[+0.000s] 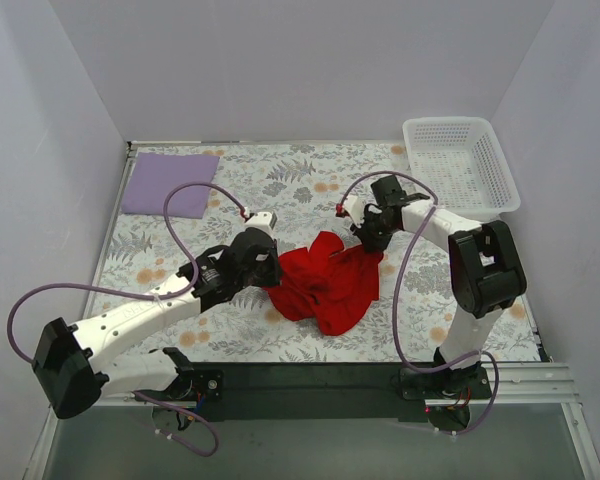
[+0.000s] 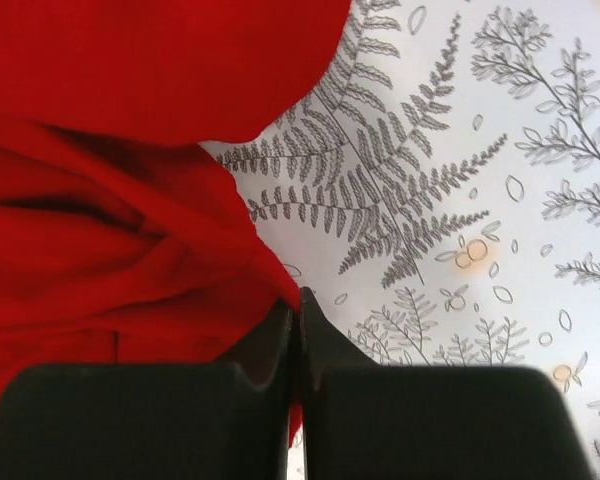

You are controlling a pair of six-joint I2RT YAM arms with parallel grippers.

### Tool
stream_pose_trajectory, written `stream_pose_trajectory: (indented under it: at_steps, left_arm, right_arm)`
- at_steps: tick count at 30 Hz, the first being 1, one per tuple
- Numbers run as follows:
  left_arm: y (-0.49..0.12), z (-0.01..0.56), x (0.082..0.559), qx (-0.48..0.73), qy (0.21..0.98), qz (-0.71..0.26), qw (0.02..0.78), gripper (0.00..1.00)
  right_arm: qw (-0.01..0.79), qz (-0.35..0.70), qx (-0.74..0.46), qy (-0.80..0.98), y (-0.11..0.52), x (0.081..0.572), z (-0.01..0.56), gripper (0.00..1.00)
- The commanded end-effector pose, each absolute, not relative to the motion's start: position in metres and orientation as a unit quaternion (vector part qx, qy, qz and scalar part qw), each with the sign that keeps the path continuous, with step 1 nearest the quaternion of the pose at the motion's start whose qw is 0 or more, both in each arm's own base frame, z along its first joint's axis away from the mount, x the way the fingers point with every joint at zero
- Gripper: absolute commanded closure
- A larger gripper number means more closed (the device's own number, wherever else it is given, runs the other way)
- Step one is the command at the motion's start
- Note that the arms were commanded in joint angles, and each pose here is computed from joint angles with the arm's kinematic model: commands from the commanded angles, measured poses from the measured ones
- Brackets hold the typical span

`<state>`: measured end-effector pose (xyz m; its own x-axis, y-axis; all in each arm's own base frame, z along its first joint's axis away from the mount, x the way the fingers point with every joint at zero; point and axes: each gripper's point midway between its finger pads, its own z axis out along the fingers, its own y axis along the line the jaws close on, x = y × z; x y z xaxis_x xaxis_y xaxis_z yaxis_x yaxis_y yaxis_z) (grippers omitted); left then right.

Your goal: Fold and stack the t-shirts

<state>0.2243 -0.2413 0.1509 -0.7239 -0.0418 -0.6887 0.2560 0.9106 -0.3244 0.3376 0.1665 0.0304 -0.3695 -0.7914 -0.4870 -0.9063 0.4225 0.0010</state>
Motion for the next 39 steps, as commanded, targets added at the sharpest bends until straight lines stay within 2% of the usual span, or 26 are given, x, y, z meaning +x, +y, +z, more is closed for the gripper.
stream_pose_trajectory:
  at_steps: [1, 5, 10, 18, 25, 39]
  left_arm:
    - [-0.235, 0.186, 0.229, 0.06, 0.883, -0.215, 0.413, 1.0]
    - [-0.209, 0.259, 0.24, 0.039, 0.828, -0.215, 0.517, 1.0]
    - [-0.17, 0.377, 0.228, 0.029, 0.714, -0.256, 0.651, 1.0]
    - [-0.122, 0.489, 0.183, 0.024, 0.587, -0.314, 0.746, 1.0]
    - [-0.1, 0.514, 0.173, 0.01, 0.561, -0.305, 0.77, 1.0]
    - [-0.156, 0.474, 0.181, 0.074, 0.598, -0.355, 0.715, 1.0]
  right_arm:
    - [0.285, 0.118, -0.52, 0.797, 0.173, 0.359, 0.097, 0.99]
    - [0.403, 0.12, -0.556, 0.717, 0.18, 0.356, 0.205, 0.99]
    - [0.541, 0.044, -0.551, 0.634, 0.162, 0.346, 0.335, 0.99]
    - [0.674, -0.048, -0.444, 0.588, 0.103, 0.324, 0.483, 0.99]
    - [0.706, -0.08, -0.39, 0.586, 0.07, 0.307, 0.517, 0.99]
    - [0.67, 0.084, -0.452, 0.583, 0.118, 0.271, 0.46, 0.99]
